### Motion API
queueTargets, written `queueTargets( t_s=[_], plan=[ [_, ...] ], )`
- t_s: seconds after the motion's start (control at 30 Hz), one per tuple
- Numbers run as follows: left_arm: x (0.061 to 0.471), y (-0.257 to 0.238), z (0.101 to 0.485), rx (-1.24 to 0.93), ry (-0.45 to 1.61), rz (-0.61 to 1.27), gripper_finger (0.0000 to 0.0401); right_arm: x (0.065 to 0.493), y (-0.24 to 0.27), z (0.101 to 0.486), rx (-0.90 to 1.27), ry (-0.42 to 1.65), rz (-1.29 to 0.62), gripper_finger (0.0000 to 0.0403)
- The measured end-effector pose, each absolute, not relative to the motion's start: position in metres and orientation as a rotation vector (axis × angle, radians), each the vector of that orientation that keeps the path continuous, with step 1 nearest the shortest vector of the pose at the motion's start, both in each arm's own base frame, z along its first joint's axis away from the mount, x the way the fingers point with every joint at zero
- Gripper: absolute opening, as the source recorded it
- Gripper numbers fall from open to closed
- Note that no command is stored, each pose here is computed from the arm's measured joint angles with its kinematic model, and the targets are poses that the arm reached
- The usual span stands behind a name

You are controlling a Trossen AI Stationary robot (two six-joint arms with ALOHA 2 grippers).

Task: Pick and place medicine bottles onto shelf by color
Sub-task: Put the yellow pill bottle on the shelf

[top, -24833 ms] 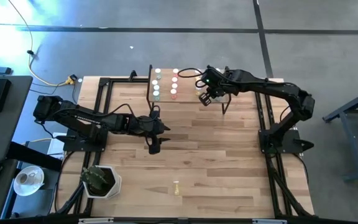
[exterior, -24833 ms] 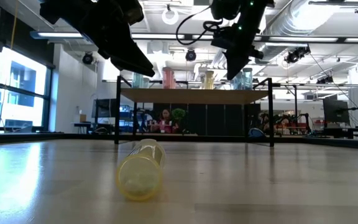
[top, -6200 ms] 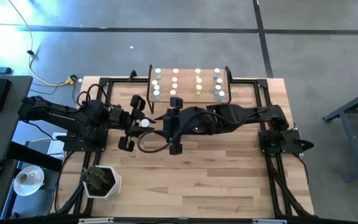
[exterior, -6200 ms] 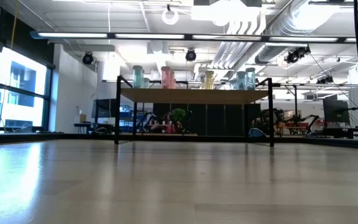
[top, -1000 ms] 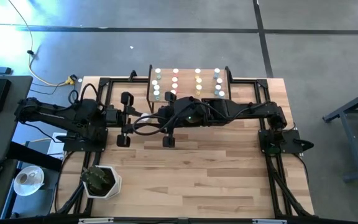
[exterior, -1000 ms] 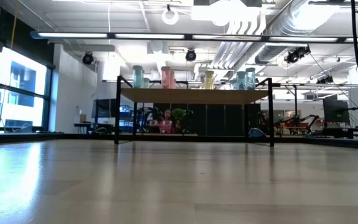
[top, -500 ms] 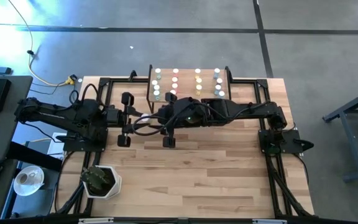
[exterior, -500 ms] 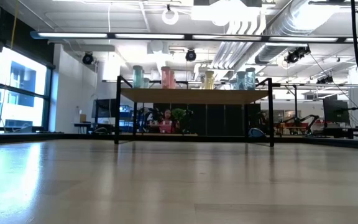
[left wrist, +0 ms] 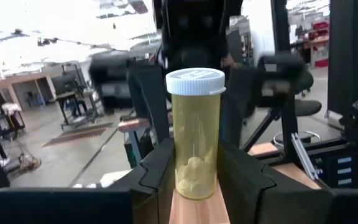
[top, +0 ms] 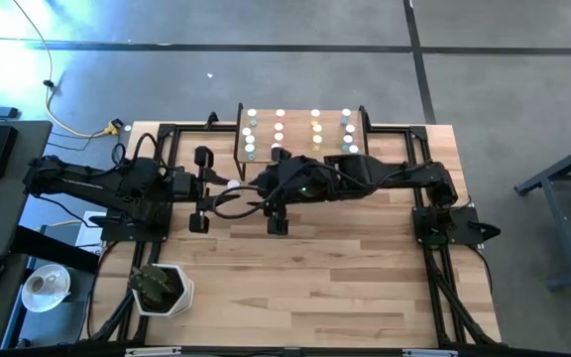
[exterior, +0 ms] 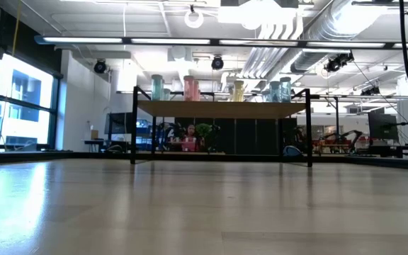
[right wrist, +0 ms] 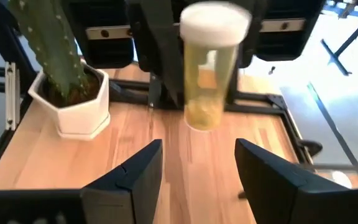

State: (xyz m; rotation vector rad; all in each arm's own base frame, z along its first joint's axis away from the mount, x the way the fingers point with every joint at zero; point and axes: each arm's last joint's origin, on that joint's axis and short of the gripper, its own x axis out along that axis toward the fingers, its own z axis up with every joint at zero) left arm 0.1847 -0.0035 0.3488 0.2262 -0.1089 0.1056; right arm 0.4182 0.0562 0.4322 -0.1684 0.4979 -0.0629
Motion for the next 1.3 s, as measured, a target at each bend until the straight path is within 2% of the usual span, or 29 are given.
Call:
queueTargets(
  t_s=[0.4, 0.7, 1.3],
  plan=[
    [0.209, -0.004, 0.329, 0.187, 0.012, 0.104, 0.0095, 0.388, 0.044, 0.454, -0.190, 0.575, -0.087, 0.0193],
    [0.227, -0.005, 0.316, 0.187, 0.056, 0.103, 0.0095, 0.387, 0.042, 0.453, -0.181, 0.586, 0.010, 0.0193],
    [0.238, -0.005, 0.316, 0.184, -0.004, 0.109, 0.0095, 0.389, 0.042, 0.451, -0.113, 0.592, 0.094, 0.0193]
  ],
)
